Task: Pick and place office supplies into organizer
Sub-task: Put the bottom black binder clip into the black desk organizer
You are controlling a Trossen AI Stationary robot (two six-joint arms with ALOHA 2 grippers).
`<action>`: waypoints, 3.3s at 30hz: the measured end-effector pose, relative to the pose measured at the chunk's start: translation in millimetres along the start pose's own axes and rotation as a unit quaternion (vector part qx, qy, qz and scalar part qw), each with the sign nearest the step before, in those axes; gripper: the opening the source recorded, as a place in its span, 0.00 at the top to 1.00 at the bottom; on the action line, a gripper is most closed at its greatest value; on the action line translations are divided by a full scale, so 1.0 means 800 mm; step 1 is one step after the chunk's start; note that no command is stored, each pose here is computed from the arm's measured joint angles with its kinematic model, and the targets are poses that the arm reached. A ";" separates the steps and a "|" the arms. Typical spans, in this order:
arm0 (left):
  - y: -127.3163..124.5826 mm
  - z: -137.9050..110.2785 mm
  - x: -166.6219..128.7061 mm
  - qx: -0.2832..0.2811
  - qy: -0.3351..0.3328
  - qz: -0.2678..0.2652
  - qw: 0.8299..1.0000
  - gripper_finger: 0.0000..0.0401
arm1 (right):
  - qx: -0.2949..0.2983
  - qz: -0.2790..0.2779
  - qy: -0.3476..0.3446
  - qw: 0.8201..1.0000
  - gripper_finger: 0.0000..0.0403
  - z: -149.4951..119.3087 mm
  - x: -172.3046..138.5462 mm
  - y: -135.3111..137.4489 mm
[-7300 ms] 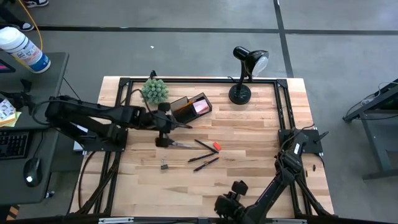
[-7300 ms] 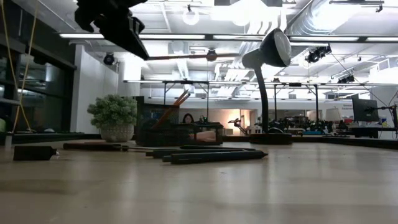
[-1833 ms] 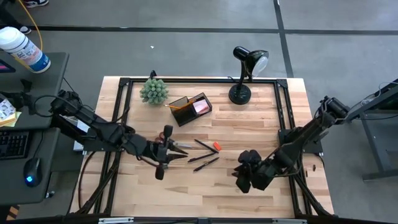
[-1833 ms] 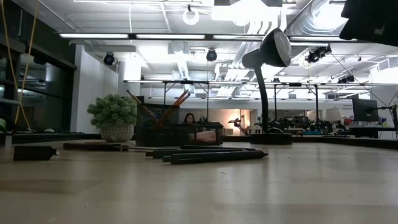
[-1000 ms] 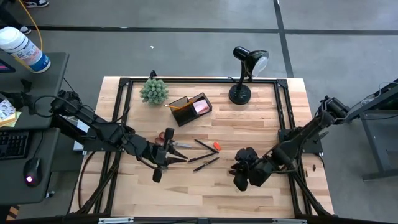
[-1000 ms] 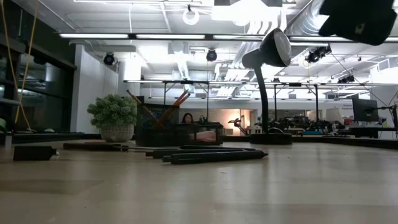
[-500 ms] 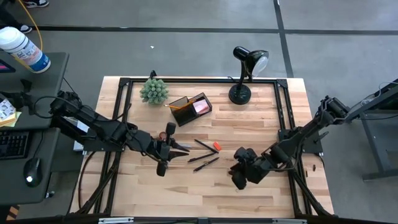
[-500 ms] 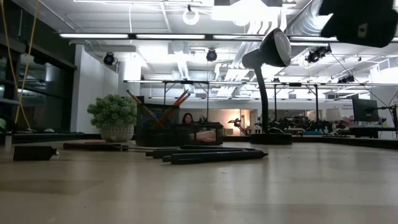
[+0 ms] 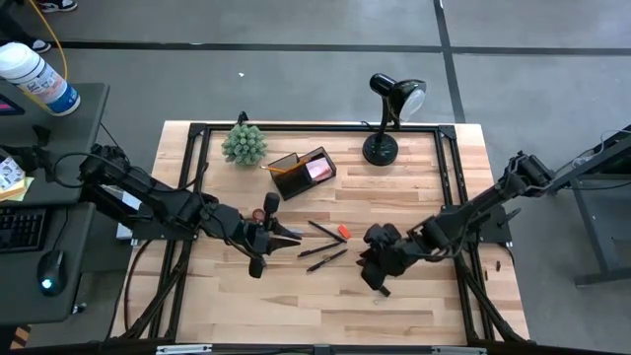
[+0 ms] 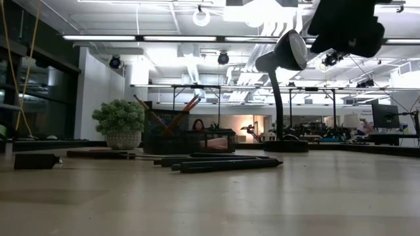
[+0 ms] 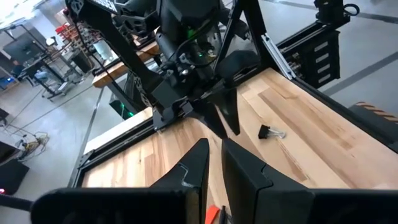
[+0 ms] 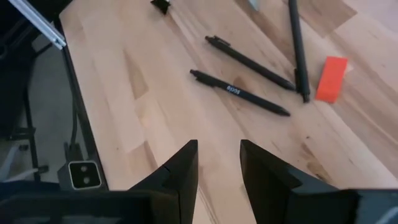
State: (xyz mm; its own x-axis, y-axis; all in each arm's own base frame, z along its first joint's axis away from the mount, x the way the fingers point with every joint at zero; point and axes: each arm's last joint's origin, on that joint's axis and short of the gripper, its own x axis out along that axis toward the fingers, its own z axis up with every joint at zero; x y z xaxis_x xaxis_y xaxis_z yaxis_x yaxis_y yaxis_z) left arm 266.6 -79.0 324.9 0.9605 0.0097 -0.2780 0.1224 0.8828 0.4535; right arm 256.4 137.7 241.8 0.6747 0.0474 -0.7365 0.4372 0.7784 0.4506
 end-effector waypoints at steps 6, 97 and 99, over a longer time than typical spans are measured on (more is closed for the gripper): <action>0.001 0.000 0.000 -0.004 0.002 0.007 1.000 0.91 | 0.007 -0.008 -0.005 1.000 0.72 0.006 0.002 -0.004; -0.009 -0.022 0.021 0.034 0.097 0.071 0.992 0.91 | -0.460 0.168 0.141 0.861 0.72 -0.104 0.017 -0.050; -0.009 -0.023 0.021 0.035 0.099 0.070 0.992 0.91 | -0.498 0.138 0.159 0.841 0.72 -0.099 0.025 -0.043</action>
State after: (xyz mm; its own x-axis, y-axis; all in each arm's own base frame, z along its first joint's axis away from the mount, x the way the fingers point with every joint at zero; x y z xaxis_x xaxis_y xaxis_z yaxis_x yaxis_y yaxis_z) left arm 277.6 -76.7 301.6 0.9027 0.2277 -0.3651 0.0147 0.8317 0.5550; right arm 207.7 161.7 171.4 0.4063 0.3551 -0.8419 -0.5323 0.8409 0.0977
